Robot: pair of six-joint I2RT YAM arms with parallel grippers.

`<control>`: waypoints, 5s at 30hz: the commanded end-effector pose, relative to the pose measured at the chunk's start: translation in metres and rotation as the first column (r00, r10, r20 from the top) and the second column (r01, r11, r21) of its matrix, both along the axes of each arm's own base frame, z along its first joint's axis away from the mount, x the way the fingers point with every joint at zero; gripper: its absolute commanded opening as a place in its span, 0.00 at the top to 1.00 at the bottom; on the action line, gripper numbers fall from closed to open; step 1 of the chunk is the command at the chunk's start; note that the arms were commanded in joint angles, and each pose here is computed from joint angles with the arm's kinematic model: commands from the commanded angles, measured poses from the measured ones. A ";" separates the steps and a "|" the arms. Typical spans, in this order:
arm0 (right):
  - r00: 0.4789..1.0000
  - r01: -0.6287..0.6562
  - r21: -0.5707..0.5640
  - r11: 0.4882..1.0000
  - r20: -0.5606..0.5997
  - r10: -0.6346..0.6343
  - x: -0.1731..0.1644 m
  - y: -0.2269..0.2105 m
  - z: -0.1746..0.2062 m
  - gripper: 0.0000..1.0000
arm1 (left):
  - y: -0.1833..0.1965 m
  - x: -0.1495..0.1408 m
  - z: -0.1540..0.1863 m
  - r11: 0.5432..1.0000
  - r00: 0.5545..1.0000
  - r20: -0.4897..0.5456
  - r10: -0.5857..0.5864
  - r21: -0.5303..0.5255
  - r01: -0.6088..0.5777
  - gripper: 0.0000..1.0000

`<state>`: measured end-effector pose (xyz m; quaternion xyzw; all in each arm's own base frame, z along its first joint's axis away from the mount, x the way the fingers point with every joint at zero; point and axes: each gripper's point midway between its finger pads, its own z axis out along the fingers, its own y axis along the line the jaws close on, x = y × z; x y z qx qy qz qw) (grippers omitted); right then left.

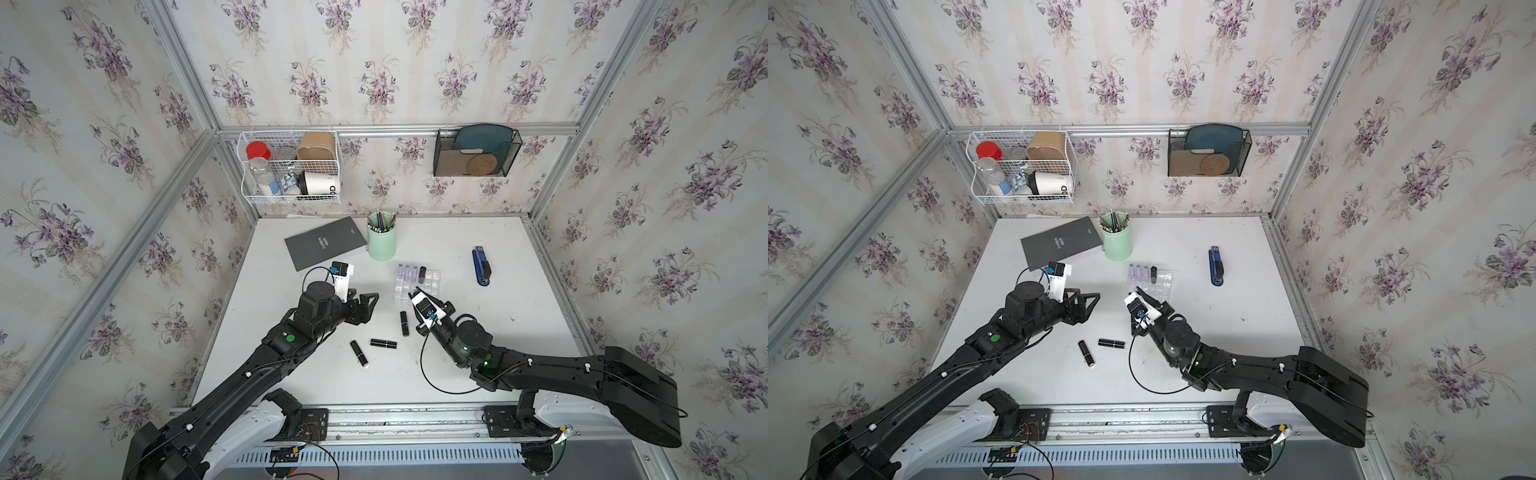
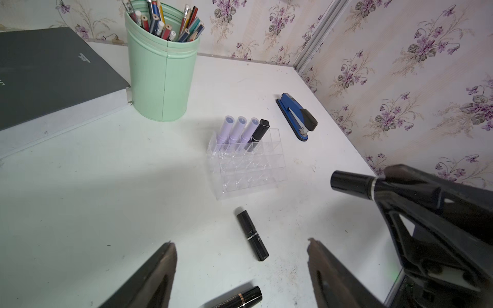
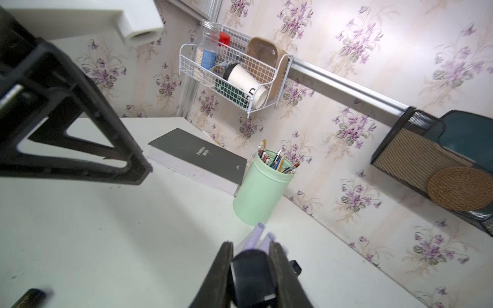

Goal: Arrange the lipsticks in the organizer
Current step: Pick up the lipstick at the center of the board, then place the lipstick in the storage box, then pick up the lipstick at the center of the board.

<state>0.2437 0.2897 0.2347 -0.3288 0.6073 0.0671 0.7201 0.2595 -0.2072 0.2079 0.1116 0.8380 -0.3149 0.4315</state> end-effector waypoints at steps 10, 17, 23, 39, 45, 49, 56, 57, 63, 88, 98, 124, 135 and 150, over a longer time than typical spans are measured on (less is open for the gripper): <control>0.775 0.377 0.229 0.897 -0.609 -0.170 0.123 -0.070 -0.030 0.83 | 0.010 0.018 -0.008 0.988 0.987 -0.104 0.122 -0.081 -0.131 0.22; 0.676 0.460 0.284 0.841 -0.727 -0.124 0.158 -0.083 -0.067 0.84 | 0.009 0.020 -0.022 0.984 0.978 -0.159 0.138 -0.088 -0.153 0.24; 0.657 0.472 0.315 0.823 -0.748 -0.091 0.167 -0.078 -0.082 0.85 | 0.014 0.017 -0.026 0.983 0.977 -0.158 0.145 -0.086 -0.160 0.24; 0.619 0.527 0.260 0.810 -0.770 -0.156 0.182 -0.079 -0.118 0.86 | 0.016 0.013 -0.029 0.983 0.978 -0.161 0.133 -0.102 -0.150 0.25; 0.599 0.546 0.212 0.810 -0.776 -0.201 0.181 -0.084 -0.132 0.84 | 0.016 0.012 -0.028 0.982 0.978 -0.160 0.131 -0.114 -0.150 0.25; 0.606 0.537 0.193 0.821 -0.765 -0.217 0.178 -0.082 -0.129 0.70 | 0.017 0.011 -0.026 0.983 0.979 -0.155 0.130 -0.112 -0.148 0.25; 0.630 0.470 0.204 0.859 -0.759 -0.164 0.166 -0.058 -0.108 0.51 | 0.017 0.011 -0.020 0.982 0.981 -0.146 0.126 -0.121 -0.144 0.25; 0.629 0.467 0.211 0.859 -0.761 -0.156 0.165 -0.058 -0.103 0.49 | 0.018 0.010 -0.020 0.982 0.981 -0.146 0.127 -0.120 -0.145 0.25; 0.578 0.494 0.197 0.847 -0.802 -0.150 0.131 -0.073 -0.076 0.47 | 0.050 0.006 -0.010 0.970 0.963 -0.123 0.239 -0.020 -0.243 0.24; 0.211 0.234 -0.273 0.933 -0.922 -0.323 0.029 0.024 -0.202 0.50 | 0.030 -0.025 -0.067 0.971 0.912 -0.342 0.224 -0.005 -0.241 0.25; 0.179 0.188 -0.391 0.901 -0.889 -0.423 0.007 0.009 -0.229 0.59 | 0.036 -0.022 -0.059 0.969 0.924 -0.294 0.242 0.018 -0.248 0.26; 0.730 -0.512 -0.154 0.845 -0.597 0.333 -0.075 0.057 -0.068 0.87 | -0.044 -0.085 -0.012 0.817 0.696 -0.493 -0.522 -0.523 0.242 0.47; 0.739 -0.531 -0.166 0.831 -0.570 0.358 -0.078 0.057 -0.060 0.88 | -0.042 -0.086 -0.022 0.864 0.706 -0.521 -0.481 -0.418 0.280 0.41; 0.751 -0.511 -0.177 0.841 -0.569 0.336 -0.071 0.062 -0.059 0.85 | -0.048 -0.082 -0.018 0.868 0.715 -0.508 -0.480 -0.395 0.302 0.85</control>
